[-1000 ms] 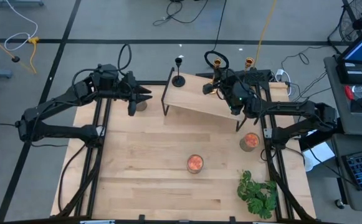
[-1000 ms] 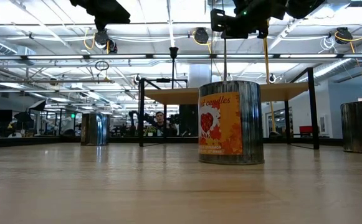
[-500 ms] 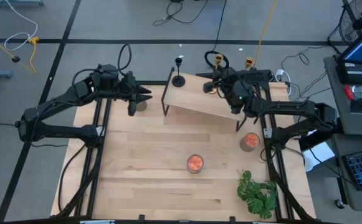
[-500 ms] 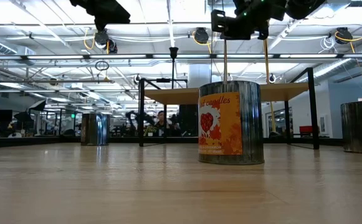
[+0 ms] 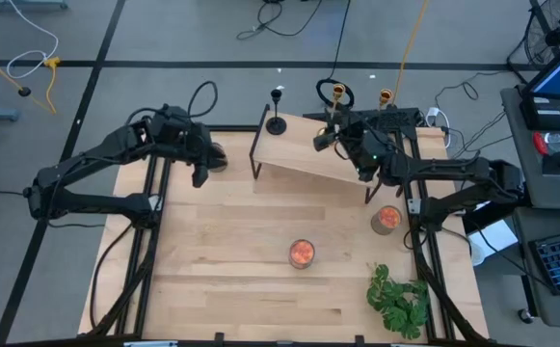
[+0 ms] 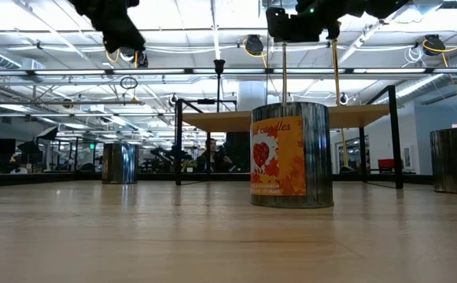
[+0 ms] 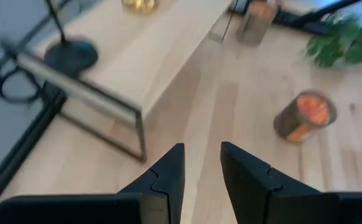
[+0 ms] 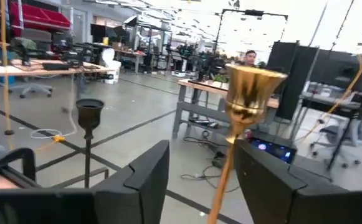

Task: Pick & Place candle stick holders
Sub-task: Put the brown scented candle on the shelf

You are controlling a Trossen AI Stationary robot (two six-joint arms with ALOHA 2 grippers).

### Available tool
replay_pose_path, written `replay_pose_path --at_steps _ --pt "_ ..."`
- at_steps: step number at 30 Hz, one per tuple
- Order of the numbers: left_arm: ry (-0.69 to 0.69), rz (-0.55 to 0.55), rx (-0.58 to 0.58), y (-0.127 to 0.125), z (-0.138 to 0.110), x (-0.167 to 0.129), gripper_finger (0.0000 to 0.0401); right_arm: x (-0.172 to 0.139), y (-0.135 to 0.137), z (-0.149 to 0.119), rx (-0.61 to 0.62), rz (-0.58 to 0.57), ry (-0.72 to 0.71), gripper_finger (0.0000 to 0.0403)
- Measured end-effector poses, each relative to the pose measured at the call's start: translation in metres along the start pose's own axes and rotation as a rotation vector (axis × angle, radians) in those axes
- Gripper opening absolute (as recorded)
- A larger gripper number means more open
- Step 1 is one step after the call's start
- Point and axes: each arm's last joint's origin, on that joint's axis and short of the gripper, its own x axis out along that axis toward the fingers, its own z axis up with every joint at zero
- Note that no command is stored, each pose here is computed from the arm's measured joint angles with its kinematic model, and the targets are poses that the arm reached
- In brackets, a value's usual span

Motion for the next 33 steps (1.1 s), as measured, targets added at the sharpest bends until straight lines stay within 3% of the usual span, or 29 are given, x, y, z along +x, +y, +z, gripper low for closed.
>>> replay_pose_path --at_steps 6,11,16,22,33 --pt "0.171 0.158 -0.071 0.003 -0.016 -0.002 0.0111 -0.020 0.002 0.003 -0.154 -0.085 0.065 0.0193" --pt "0.214 0.259 -0.112 0.006 -0.020 -0.003 0.0111 -0.039 0.014 0.001 -0.179 0.013 0.084 0.0193" --pt "0.239 0.265 -0.116 0.007 -0.021 0.003 0.0111 -0.060 0.027 -0.001 -0.175 0.106 0.094 0.0190" --pt "0.288 0.272 -0.129 0.017 -0.045 0.038 0.0111 -0.089 0.040 -0.003 -0.145 0.223 0.109 0.0192" --pt "0.345 0.440 -0.110 0.036 -0.077 0.090 0.0111 -0.127 0.051 -0.007 -0.108 0.364 0.134 0.0185"
